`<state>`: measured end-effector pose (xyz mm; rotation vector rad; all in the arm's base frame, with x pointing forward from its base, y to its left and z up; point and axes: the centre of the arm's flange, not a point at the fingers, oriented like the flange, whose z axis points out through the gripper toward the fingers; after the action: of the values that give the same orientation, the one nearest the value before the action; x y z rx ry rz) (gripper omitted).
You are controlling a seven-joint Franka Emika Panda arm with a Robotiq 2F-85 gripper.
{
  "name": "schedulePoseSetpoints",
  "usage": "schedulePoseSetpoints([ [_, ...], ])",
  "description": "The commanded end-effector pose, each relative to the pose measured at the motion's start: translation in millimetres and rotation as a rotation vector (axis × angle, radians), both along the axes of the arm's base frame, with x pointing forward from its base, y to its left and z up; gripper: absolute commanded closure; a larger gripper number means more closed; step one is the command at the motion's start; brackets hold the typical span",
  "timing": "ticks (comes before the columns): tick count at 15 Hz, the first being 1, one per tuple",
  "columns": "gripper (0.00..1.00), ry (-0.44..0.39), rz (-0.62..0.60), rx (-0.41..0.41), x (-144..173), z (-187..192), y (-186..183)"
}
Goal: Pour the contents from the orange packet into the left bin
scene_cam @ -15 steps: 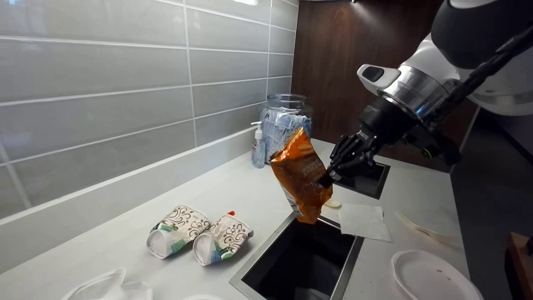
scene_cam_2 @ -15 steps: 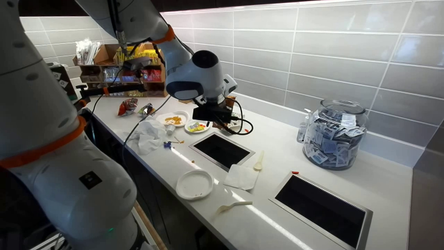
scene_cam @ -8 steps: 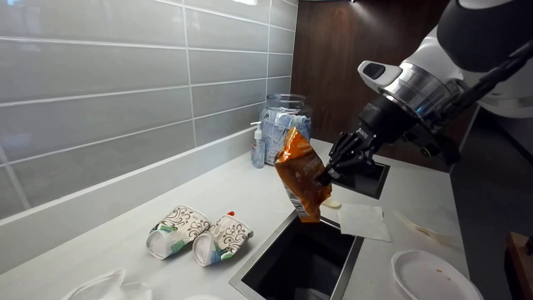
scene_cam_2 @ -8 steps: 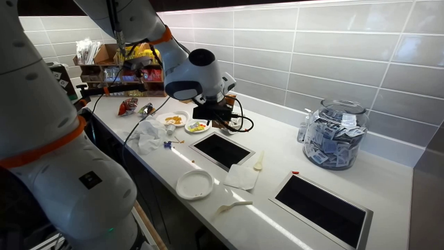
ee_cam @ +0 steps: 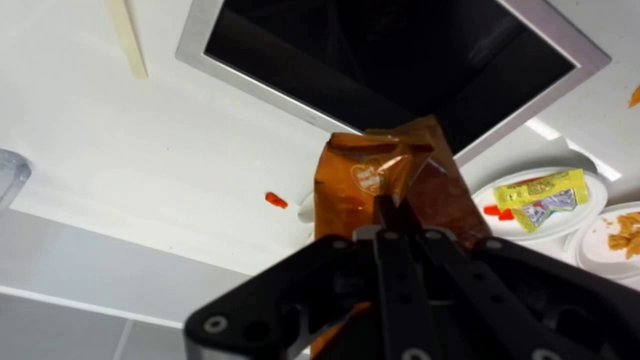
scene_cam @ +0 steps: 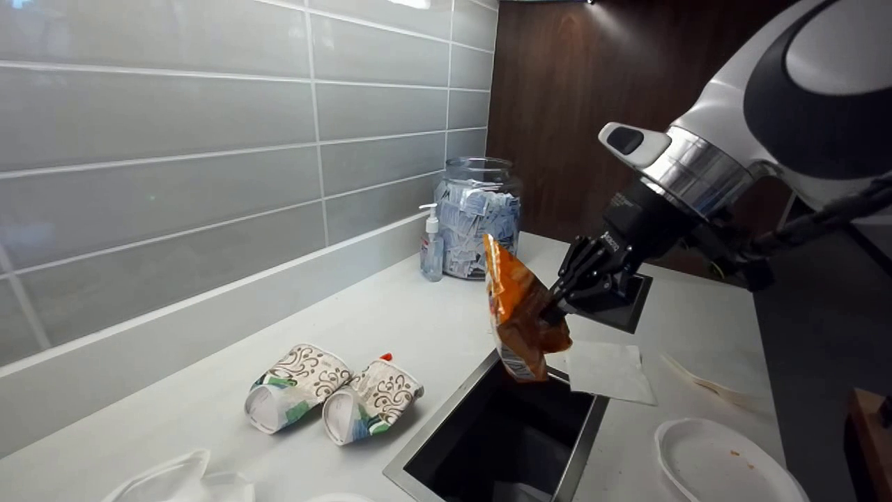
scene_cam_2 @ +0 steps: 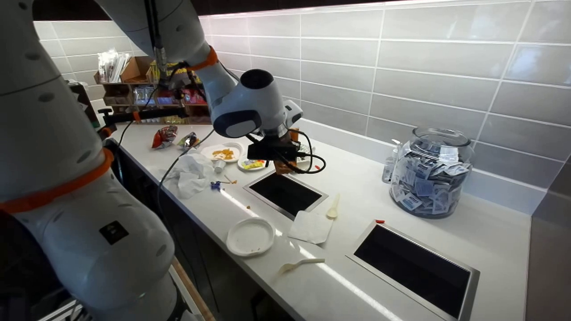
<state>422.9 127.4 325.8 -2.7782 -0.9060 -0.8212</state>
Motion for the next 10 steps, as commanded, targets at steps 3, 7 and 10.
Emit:
schedulePoseSetpoints([
  [3,1.0,0.051,0.003,0.014,-3,1,0],
  [7,1.0,0.033,0.023,0.107,1,18,3],
  [10,1.0,0.06,-0.068,0.017,6,11,2],
])
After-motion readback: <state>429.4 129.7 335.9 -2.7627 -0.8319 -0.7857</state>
